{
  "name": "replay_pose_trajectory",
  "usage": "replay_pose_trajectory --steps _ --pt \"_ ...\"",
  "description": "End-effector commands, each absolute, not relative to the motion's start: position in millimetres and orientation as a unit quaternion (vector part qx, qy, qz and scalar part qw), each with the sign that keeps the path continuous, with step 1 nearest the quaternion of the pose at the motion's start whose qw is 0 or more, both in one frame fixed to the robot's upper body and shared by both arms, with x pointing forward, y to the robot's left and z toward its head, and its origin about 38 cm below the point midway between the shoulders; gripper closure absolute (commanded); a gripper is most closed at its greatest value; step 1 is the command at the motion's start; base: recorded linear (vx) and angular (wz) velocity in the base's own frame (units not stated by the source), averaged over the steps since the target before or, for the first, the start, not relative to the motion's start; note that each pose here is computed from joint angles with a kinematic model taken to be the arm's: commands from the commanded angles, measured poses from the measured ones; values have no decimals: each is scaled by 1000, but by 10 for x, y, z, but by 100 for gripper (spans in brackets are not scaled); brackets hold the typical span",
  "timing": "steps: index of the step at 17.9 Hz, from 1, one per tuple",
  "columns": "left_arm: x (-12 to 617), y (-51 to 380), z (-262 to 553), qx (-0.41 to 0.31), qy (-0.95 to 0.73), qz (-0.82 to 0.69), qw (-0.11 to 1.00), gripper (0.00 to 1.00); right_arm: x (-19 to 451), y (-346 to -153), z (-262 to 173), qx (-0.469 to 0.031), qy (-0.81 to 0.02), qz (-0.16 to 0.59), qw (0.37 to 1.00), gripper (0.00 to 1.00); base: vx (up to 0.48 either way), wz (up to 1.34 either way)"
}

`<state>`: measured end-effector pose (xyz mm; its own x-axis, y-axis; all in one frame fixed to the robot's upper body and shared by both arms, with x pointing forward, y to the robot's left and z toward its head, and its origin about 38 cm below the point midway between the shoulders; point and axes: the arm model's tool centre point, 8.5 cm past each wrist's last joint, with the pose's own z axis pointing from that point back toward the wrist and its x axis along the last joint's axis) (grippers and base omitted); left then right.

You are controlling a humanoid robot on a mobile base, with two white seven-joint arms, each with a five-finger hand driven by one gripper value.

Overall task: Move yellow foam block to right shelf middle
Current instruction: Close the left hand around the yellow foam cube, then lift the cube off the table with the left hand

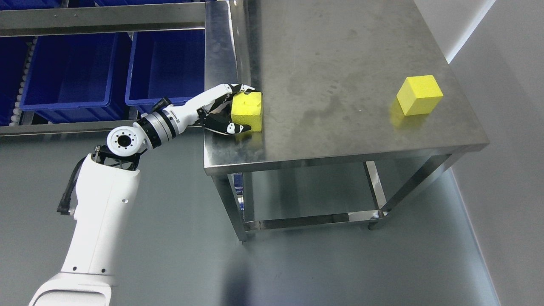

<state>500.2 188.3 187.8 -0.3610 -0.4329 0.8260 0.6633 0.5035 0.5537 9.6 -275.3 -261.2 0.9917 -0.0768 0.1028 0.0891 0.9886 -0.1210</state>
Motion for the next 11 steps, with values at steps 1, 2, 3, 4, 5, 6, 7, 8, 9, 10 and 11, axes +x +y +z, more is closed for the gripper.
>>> replay_pose_trajectory --steps 1,2,3,4,5,6,7,8,9,10,11 --pt "5105 1730 1977 -117 -707 -434 546 55 146 -2870 -2601 -71 -57 -39 995 0 -10 39" --pt "5140 1769 2112 -111 -723 -426 533 55 146 -2870 -2601 -71 -57 -39 995 0 -10 39" --pt "5184 1871 2282 -100 -741 -413 521 55 146 -2870 -2601 -71 -57 -39 995 0 0 0" --pt "5223 2003 2470 -92 -761 -391 510 55 146 -2870 -2601 -71 -57 -39 995 0 0 0" --pt "5246 2113 2669 -91 -782 -366 495 55 146 -2870 -2601 -71 -57 -39 995 0 -4 -42" --pt "5255 2159 2814 -104 -800 -344 480 55 146 -2870 -2601 -71 -57 -39 995 0 -4 -42" --pt "5259 2221 2937 -125 -825 -298 464 55 146 -2870 -2601 -71 -57 -39 995 0 10 -10" --pt "5272 2315 3015 -137 -848 -235 454 55 146 -2870 -2601 -71 -57 -39 995 0 10 -10" --pt "5293 2404 3058 -137 -864 -178 451 54 146 -2870 -2601 -71 -57 -39 995 0 -2 74" --pt "5315 2516 3085 -130 -876 -116 450 52 146 -2870 -2601 -71 -57 -39 995 0 -2 74" --pt "5337 2655 3090 -116 -883 -36 453 50 146 -2870 -2601 -71 -57 -39 995 0 -7 122"
